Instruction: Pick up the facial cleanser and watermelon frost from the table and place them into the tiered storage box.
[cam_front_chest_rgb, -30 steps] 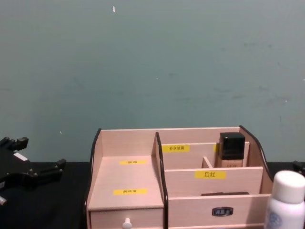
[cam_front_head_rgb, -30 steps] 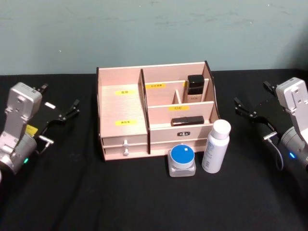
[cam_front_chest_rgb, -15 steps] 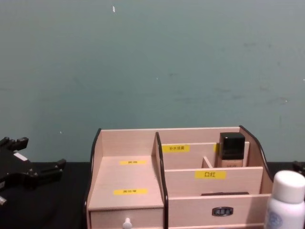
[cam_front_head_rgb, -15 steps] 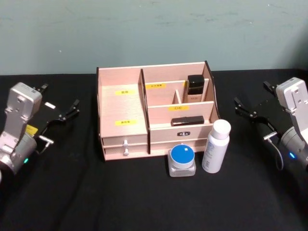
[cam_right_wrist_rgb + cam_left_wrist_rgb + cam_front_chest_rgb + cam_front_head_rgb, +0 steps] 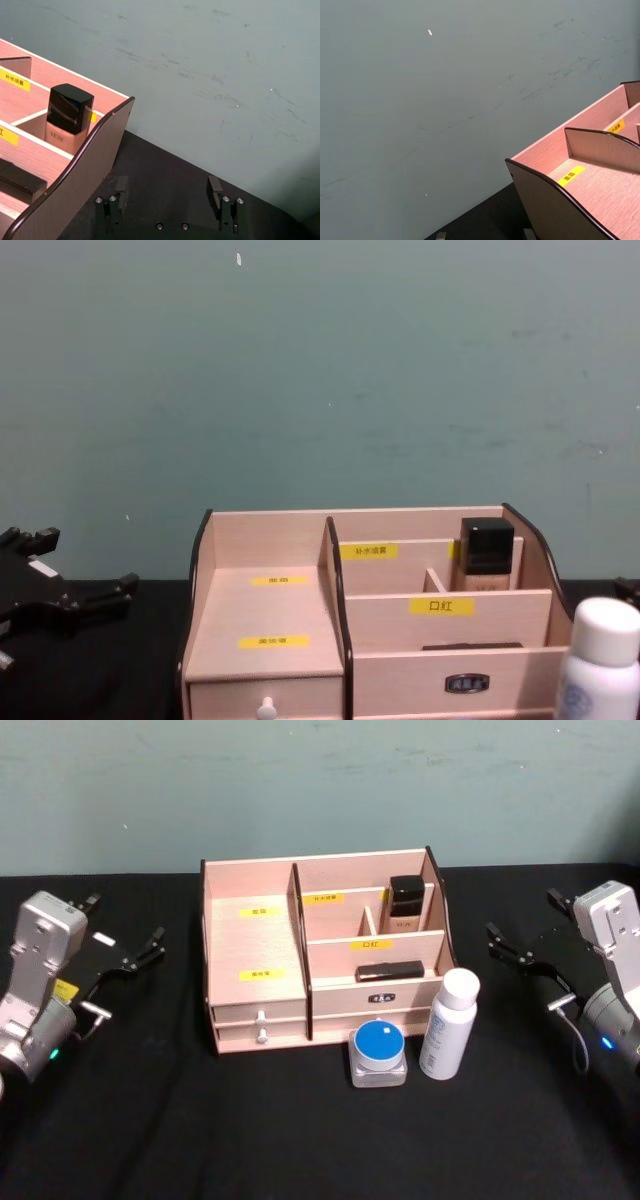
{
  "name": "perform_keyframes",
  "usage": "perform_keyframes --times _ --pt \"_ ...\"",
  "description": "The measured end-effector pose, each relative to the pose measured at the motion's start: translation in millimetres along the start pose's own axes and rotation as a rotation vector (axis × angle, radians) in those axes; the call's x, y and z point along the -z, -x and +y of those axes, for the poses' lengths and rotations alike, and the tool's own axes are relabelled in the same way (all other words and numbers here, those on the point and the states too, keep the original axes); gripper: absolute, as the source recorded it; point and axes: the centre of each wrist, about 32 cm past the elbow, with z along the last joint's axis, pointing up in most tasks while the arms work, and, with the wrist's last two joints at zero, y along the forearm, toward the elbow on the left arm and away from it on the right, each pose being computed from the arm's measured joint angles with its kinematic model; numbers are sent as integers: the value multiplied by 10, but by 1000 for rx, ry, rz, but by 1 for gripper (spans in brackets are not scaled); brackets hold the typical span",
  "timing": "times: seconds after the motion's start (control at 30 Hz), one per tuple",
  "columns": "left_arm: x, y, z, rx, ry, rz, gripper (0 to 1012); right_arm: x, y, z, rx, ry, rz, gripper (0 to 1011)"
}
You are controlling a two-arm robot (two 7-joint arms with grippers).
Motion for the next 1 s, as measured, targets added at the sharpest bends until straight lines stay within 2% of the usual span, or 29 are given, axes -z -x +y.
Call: perform_keyframes --times 0.37,0.53,0.73,0.77,1.0 --pt "0 0 0 0 0 0 1001 0 0 0 0 0 0 1004" --pt "0 0 0 0 0 0 1001 -1 -26 -26 -2 -3 23 1004" --pt "0 0 0 0 0 0 1001 -89 -55 -129 -35 -25 63 1004" --pt "1 0 0 0 0 0 1001 -154 -67 -196 -61 -24 78 1004" --pt "0 0 0 0 0 0 1001 -366 -85 -387 -109 4 85 1004"
